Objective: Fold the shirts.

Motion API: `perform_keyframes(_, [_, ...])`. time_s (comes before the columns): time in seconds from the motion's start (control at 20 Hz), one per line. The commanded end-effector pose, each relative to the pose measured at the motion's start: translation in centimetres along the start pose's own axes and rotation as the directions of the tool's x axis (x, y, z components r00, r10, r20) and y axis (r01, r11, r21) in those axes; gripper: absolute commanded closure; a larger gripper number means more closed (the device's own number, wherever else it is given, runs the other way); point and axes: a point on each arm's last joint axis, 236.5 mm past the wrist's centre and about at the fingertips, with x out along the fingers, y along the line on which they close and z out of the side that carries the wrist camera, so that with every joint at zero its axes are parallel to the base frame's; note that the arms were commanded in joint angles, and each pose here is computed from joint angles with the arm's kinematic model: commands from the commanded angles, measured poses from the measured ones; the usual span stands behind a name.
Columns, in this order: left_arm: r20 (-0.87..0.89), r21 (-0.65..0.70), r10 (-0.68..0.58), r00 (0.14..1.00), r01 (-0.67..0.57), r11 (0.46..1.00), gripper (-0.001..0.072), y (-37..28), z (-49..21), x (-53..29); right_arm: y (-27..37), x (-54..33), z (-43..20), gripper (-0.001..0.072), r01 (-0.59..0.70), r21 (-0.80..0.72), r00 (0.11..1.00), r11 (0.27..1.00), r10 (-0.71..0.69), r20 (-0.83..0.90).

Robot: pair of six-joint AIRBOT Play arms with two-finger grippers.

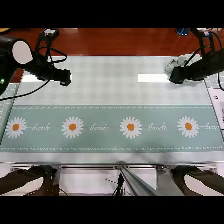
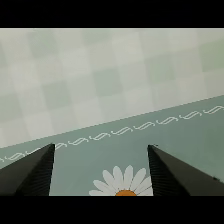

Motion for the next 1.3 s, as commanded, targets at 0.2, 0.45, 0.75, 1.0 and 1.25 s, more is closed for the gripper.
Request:
perform_keyframes(0.2, [-0.001,0.001,0.0,1.0,0.0,1.0,-0.0005,0.0,0.0,0.0,0.0,0.0,0.0,0.0099,0.0,0.0,1.0,1.0,0.0,0.0])
perform_keyframes(0.45, [-0.001,0.001,0.0,1.0,0.0,1.0,-0.0006,0.0,0.0,0.0,0.0,0.0,0.0,0.0099,0.0,0.0,1.0,1.0,0.0,0.0])
perform_keyframes(0.75, [-0.001,0.001,0.0,1.0,0.0,1.0,-0.0006,0.0,0.0,0.0,0.0,0.0,0.0,0.0099,0.0,0.0,1.0,1.0,0.0,0.0])
perform_keyframes(1.0, [0.071,0.001,-0.002,0.997,0.002,1.0,-0.0006,-0.1,1.8,0.3,0.7,-0.3,4.0,0.0099,-0.033,0.029,0.986,0.999,0.028,0.167])
perform_keyframes(1.25, [0.161,0.003,-0.005,0.987,0.005,1.0,-0.0006,-0.2,4.4,1.3,0.7,-3.3,12.0,0.0116,-0.062,0.046,0.861,0.997,0.03,0.507])
